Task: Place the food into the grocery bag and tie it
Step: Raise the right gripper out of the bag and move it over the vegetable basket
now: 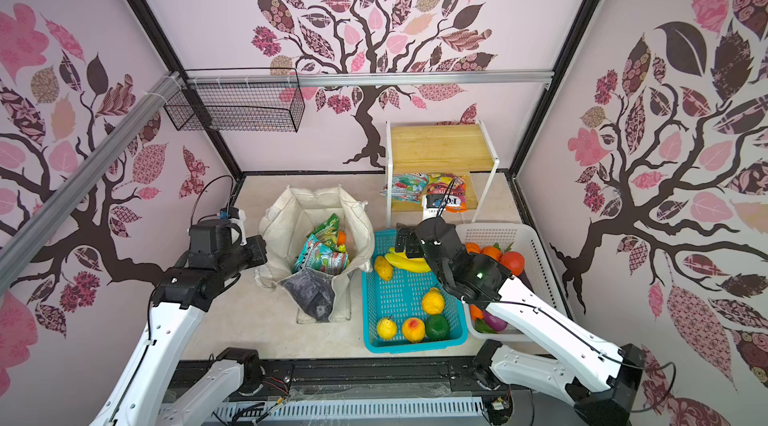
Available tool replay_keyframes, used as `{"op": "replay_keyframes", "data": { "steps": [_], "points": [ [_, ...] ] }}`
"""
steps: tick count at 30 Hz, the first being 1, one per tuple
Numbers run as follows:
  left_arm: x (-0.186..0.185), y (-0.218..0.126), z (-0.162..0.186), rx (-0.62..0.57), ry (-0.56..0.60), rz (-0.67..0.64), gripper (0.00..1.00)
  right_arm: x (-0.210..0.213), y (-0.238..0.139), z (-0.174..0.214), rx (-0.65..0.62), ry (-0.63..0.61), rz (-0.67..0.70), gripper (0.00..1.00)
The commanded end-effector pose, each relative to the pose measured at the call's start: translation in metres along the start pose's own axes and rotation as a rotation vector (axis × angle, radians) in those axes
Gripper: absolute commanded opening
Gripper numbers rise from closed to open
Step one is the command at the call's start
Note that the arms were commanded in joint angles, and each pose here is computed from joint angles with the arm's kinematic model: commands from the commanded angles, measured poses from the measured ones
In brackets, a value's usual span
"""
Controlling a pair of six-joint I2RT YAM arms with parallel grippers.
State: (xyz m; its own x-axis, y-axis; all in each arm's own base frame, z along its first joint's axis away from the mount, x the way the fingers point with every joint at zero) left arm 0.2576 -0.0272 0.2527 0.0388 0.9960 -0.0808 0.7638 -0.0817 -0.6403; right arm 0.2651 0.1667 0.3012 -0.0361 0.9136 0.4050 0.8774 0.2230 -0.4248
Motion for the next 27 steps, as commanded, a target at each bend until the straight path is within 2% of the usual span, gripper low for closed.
{"op": "replay_keyframes", "data": {
  "steps": [1, 9, 17, 23, 27],
  "points": [
    [-0.001, 0.003, 0.003, -0.005, 0.007, 0.012, 0.0, -0.013, -0.009, -0.004, -0.002, 0.02, 0.006, 1.0],
    [-0.002, 0.003, 0.003, -0.004, 0.007, 0.017, 0.0, -0.043, -0.01, 0.005, 0.006, 0.061, 0.069, 0.99],
    [-0.002, 0.003, 0.003, -0.004, 0.008, 0.019, 0.0, -0.08, -0.007, 0.009, -0.04, 0.195, 0.176, 0.99],
    [-0.003, 0.003, 0.003, -0.003, 0.008, 0.022, 0.0, -0.144, 0.0, 0.012, -0.036, 0.433, 0.301, 0.99],
    [-0.003, 0.004, 0.003, -0.001, 0.009, 0.024, 0.0, -0.194, 0.002, 0.03, -0.011, 0.625, 0.392, 0.99]
  ]
}}
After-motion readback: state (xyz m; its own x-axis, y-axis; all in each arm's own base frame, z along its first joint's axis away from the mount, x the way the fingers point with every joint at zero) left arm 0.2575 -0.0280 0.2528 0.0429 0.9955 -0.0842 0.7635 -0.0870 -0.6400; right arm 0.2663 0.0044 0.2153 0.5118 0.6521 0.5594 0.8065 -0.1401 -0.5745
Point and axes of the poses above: each gripper's point midway between its finger pads, its own y axis out along the fingers, its own x axis along the line the jaws close on, z = x × y, the point moved 2 cm from there along -y, back along the fingers, and after that the axes turned 12 degrees about y, right-handed, at the moved point
